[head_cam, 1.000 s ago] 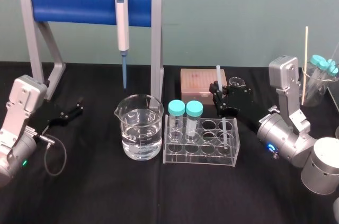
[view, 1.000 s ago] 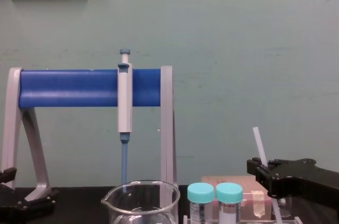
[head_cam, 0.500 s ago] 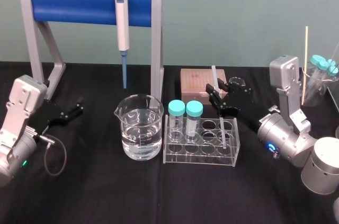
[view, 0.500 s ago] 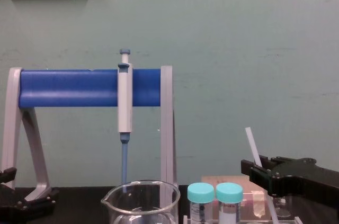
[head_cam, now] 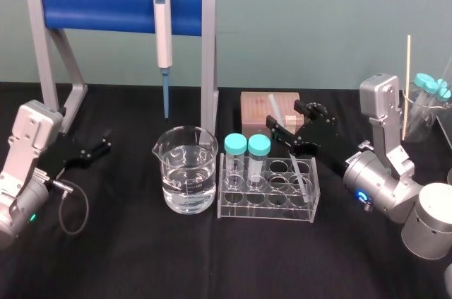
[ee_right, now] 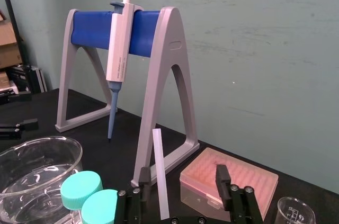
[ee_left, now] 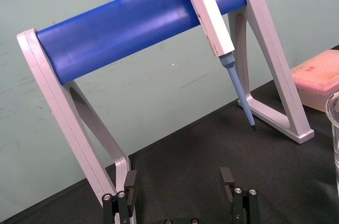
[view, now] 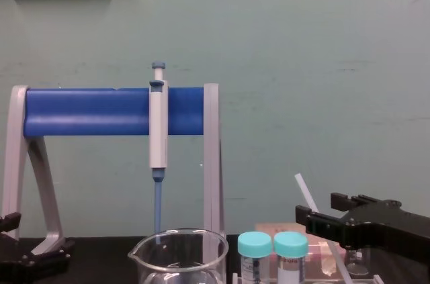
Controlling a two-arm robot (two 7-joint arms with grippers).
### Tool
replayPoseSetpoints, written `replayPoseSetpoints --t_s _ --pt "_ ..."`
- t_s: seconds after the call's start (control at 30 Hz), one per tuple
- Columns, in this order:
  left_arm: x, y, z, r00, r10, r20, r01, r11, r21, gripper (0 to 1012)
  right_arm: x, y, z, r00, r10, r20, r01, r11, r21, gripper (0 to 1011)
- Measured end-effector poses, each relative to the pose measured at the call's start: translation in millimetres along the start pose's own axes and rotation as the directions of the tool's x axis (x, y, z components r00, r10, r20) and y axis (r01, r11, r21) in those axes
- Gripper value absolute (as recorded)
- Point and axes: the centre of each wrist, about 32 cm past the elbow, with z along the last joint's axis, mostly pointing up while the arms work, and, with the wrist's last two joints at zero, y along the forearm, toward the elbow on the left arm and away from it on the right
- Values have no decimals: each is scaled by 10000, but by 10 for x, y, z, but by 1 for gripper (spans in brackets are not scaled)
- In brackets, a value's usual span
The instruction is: Pick up the stirring rod with one hand, then place it down.
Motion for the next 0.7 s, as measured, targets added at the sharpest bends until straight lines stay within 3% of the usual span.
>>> replayPoseSetpoints --t_s 0.23,0.37,0.57,0.7 --pt "0 0 0 10000 0 -1 0 10000 0 1000 0 0 0 10000 0 0 0 10000 7 954" --pt "0 0 0 10000 0 0 0 10000 0 1000 6 -2 9 10000 -16 -19 16 10000 75 1003" --pt "0 0 0 10000 0 -1 0 10000 0 1000 55 -28 125 9998 -217 -2 216 9965 811 1003" --pt "0 0 0 10000 1 -1 -1 10000 0 1001 131 -75 241 9959 -900 21 886 9846 1509 1003"
